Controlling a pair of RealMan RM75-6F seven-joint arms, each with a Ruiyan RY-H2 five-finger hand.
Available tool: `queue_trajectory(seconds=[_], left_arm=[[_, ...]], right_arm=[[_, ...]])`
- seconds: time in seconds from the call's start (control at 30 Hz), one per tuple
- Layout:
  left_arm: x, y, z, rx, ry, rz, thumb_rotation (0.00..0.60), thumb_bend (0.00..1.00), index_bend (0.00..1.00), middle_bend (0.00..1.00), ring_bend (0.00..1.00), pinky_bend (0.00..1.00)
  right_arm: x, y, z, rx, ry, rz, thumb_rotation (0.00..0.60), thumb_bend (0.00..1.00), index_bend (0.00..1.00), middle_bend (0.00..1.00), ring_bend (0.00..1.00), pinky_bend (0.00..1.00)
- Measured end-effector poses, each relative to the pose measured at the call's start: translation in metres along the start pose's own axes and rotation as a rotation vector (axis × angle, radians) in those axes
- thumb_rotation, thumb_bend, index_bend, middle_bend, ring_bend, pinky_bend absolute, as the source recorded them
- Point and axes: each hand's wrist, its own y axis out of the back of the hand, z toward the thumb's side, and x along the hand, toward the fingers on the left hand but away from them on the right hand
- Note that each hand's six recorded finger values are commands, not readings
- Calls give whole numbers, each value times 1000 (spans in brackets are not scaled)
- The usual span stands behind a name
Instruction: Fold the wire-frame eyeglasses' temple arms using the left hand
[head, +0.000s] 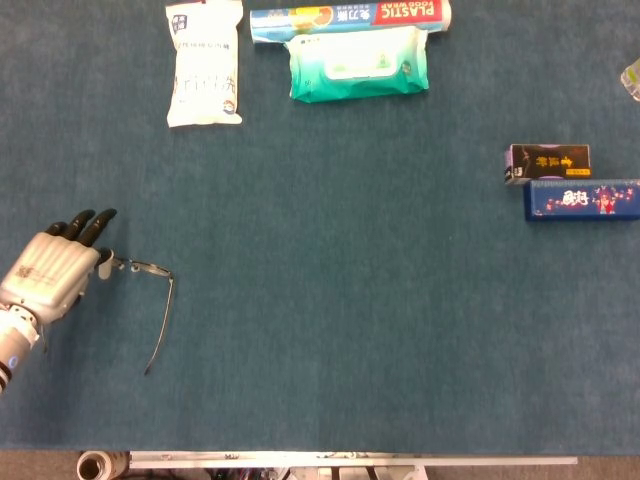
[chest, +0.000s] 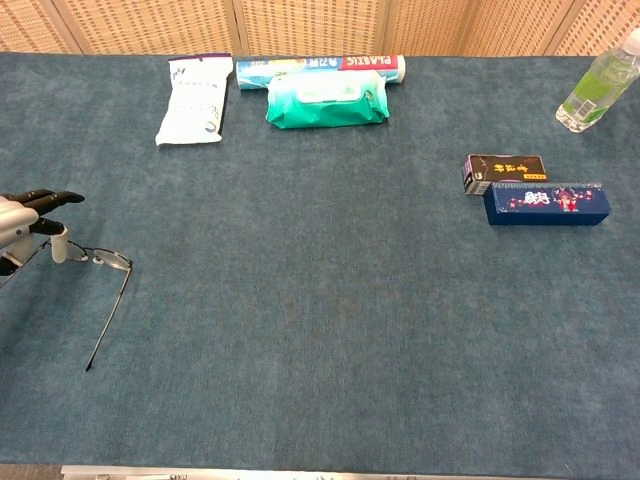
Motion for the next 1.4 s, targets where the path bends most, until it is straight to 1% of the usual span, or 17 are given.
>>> queue_trajectory(seconds=[0.53, 0.97, 1.17, 1.4], left_arm=[[15, -2, 0, 42, 2, -24, 600, 1000, 423, 0, 0, 182], [24, 0, 1, 59, -1, -27, 600, 1000, 423, 0, 0, 182], [31, 2, 6, 74, -13, -29, 600, 1000, 423, 0, 0, 182], [44, 9, 17, 104, -39, -21, 600, 1000, 423, 0, 0, 181]], right_arm=[[0, 4, -1, -3, -2, -10, 600, 360, 523, 434, 263, 385], [1, 2, -1, -2, 0, -6, 600, 360, 523, 434, 263, 385], [1, 2, -1, -2, 1, -5, 600, 360, 523, 434, 263, 385], [1, 3, -1, -4, 1, -8, 600, 360, 523, 434, 263, 385]])
